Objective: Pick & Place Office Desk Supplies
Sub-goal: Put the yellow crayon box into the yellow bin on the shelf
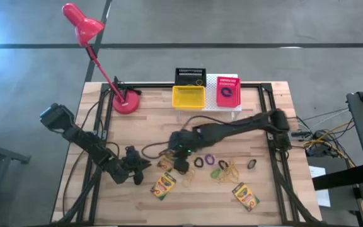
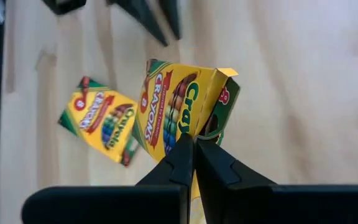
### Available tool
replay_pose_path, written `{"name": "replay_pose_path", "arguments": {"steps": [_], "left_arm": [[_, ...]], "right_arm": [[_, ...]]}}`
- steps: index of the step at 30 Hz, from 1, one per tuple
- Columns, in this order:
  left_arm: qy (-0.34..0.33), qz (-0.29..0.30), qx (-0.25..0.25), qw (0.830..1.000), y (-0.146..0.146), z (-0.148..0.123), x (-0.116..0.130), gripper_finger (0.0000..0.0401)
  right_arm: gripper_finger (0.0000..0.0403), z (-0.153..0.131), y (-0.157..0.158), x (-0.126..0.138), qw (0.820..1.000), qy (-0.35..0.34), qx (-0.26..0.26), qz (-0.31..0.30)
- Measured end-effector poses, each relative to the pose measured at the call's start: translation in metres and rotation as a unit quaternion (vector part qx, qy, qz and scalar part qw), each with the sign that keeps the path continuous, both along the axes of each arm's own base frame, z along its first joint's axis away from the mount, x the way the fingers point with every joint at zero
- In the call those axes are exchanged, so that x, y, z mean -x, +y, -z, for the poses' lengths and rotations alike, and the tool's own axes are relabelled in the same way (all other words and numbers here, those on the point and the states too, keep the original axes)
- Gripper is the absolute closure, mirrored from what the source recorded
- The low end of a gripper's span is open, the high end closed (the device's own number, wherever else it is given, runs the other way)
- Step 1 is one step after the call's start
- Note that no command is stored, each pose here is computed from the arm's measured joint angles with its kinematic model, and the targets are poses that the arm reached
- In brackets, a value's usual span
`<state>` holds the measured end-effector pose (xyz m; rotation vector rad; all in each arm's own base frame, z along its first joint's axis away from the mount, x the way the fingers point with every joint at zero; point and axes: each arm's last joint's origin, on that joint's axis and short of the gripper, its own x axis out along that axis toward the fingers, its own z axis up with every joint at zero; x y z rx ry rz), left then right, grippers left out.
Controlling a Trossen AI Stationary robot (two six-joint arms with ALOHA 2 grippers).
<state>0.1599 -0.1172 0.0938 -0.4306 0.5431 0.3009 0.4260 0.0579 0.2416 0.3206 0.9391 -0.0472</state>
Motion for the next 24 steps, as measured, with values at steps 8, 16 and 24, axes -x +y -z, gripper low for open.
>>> {"name": "replay_pose_path", "arguments": {"steps": [8,16,24], "left_arm": [[-0.019,-0.03,-0.024,0.999,0.003,-0.001,-0.001,0.0324],[-0.028,-0.052,-0.063,0.996,0.012,-0.003,-0.007,0.0324],[-0.026,-0.069,-0.066,0.995,0.018,-0.003,-0.011,0.0324]], "right_arm": [[0.0394,-0.086,-0.003,0.076,0.969,-0.173,0.101,0.144],[0.0394,-0.127,-0.053,0.112,0.92,-0.209,0.167,0.287],[0.0394,-0.117,-0.101,0.102,0.926,-0.127,0.124,0.332]]}}
